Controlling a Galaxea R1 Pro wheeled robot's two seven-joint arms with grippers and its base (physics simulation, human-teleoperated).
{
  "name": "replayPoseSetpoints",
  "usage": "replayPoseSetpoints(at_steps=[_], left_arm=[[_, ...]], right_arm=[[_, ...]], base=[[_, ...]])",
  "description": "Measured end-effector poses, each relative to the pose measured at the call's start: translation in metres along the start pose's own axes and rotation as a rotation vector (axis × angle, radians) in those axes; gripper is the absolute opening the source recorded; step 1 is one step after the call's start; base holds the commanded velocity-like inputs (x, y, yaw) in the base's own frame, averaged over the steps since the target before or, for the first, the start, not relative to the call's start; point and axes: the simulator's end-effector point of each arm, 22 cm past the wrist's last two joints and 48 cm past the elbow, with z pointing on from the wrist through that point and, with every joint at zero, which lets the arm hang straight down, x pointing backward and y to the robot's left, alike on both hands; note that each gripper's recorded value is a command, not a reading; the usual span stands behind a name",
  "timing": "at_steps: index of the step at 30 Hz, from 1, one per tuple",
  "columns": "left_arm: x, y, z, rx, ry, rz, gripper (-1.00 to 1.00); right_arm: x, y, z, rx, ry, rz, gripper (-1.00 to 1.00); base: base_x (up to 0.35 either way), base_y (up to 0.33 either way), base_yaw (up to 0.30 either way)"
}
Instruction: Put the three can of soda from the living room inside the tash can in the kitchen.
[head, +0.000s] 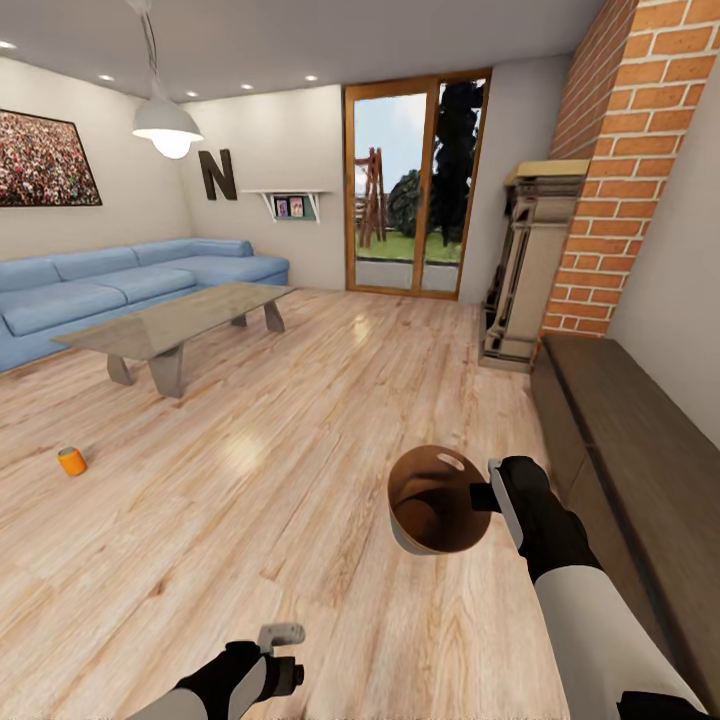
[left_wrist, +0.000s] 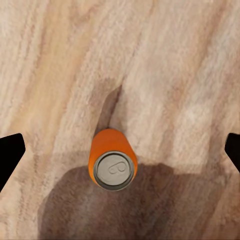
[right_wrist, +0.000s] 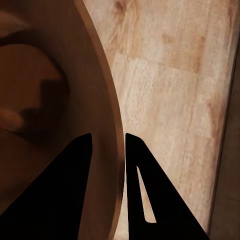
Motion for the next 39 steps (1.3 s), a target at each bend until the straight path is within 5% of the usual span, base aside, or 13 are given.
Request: replayPoseSetpoints(at_steps=[39], left_arm=[[0.052,0.011,0.078,-0.002,0.009,-0.001,1.0]], right_arm=[[0.063,0.005,0.062,0.0,-0.001,0.0,-1.0]], base=[[0.0,0.0,0.0]])
